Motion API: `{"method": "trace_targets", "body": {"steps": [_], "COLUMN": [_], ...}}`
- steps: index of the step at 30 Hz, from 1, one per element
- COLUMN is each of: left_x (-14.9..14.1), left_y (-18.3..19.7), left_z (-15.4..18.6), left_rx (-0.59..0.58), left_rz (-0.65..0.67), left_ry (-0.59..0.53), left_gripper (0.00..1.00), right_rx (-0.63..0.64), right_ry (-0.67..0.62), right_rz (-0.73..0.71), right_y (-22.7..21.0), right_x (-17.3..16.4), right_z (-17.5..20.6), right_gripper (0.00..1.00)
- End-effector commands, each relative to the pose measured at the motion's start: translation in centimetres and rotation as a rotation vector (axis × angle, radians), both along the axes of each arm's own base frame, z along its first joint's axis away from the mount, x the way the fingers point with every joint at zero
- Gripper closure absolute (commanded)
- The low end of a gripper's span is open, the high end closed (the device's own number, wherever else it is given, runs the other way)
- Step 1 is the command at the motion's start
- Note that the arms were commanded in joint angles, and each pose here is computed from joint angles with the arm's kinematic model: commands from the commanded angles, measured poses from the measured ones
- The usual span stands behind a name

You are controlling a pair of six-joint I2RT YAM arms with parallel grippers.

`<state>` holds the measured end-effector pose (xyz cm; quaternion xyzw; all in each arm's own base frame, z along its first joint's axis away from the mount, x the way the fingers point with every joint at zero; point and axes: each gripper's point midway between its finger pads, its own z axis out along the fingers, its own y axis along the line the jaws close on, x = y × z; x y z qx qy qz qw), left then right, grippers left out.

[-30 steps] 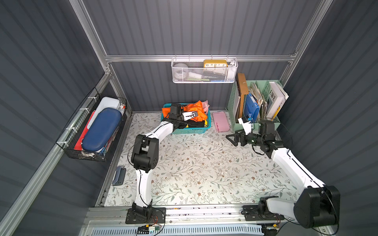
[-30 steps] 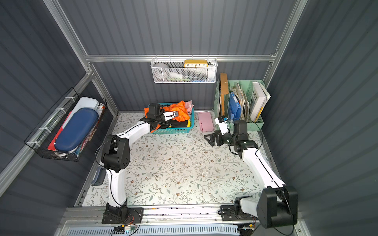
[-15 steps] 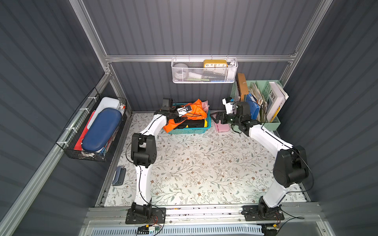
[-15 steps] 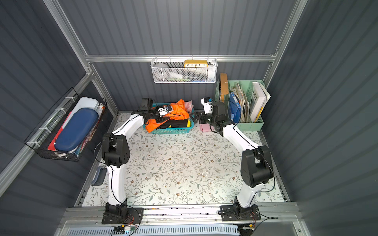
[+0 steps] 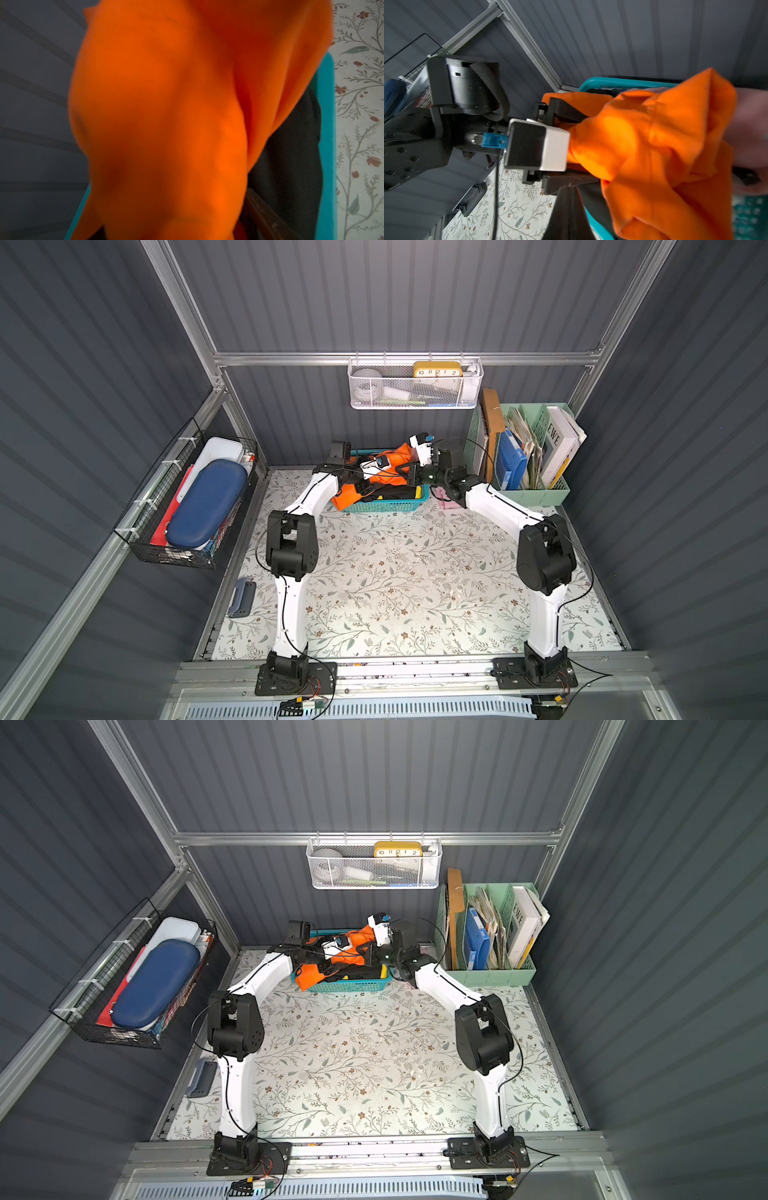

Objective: Roll up the shorts
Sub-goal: Place the shorts in the bin.

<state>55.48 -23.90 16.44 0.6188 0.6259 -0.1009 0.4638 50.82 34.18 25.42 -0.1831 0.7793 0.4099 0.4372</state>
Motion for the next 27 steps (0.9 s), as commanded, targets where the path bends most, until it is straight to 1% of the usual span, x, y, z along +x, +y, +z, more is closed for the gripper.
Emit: {"method": "trace_targets", "body": {"steps": [1,3,4,6,8,11,15,16,17,18,22,25,27], "left_x": [-1.5,-1.2,-1.1,-1.0,-1.0,-1.4,-1.3,-1.2,-1.2,-1.4,-3.2,-4.9,-6.0], "left_y": [-0.5,-0.5,-0.4,-0.1,0.2,0.5,1.1,1.3,1.5,1.5,1.7,2.1,2.2], "left_z": [-3.1,-2.5,-2.0,-0.8,0.5,1.9,3.5,4.2,5.2,6.3,12.6,17.1,18.9], "left_rx": [-0.026,-0.036,-0.044,-0.059,-0.071,-0.102,-0.142,-0.159,-0.181,-0.203,-0.318,-0.405,-0.446], "left_rz": [-0.021,-0.020,-0.022,-0.018,-0.016,-0.032,-0.024,-0.016,-0.012,-0.012,-0.042,-0.093,-0.124], "left_ry": [0.153,0.139,0.127,0.109,0.089,0.076,0.058,0.051,0.036,0.021,-0.081,-0.097,-0.108], "left_gripper": [0.24,0.24,0.24,0.24,0.23,0.23,0.21,0.14,0.09,0.01,0.01,0.00,0.00], "right_rx": [-0.020,-0.025,-0.006,0.024,0.057,0.105,0.103,0.100,0.092,0.081,0.042,0.033,0.027], "right_ry": [0.039,0.146,0.190,0.243,0.263,0.254,0.287,0.300,0.315,0.328,0.390,0.409,0.420], "right_rz": [-0.029,-0.077,-0.081,-0.084,-0.109,-0.128,-0.177,-0.191,-0.197,-0.208,-0.231,-0.239,-0.244], "right_y": [0.8,0.8,1.0,1.2,1.0,0.9,0.4,0.1,0.2,0.1,-0.2,-0.2,-0.3], "right_x": [1.6,3.0,3.5,4.3,5.2,6.0,7.0,7.2,7.4,7.5,7.8,7.8,7.8], "right_z": [-0.8,-3.3,-4.2,-6.1,-7.3,-7.8,-8.9,-9.2,-9.8,-10.2,-11.8,-12.3,-12.6], "right_gripper": [1.00,1.00,1.00,1.00,1.00,1.00,1.00,1.00,1.00,1.00,1.00,1.00,1.00]}}
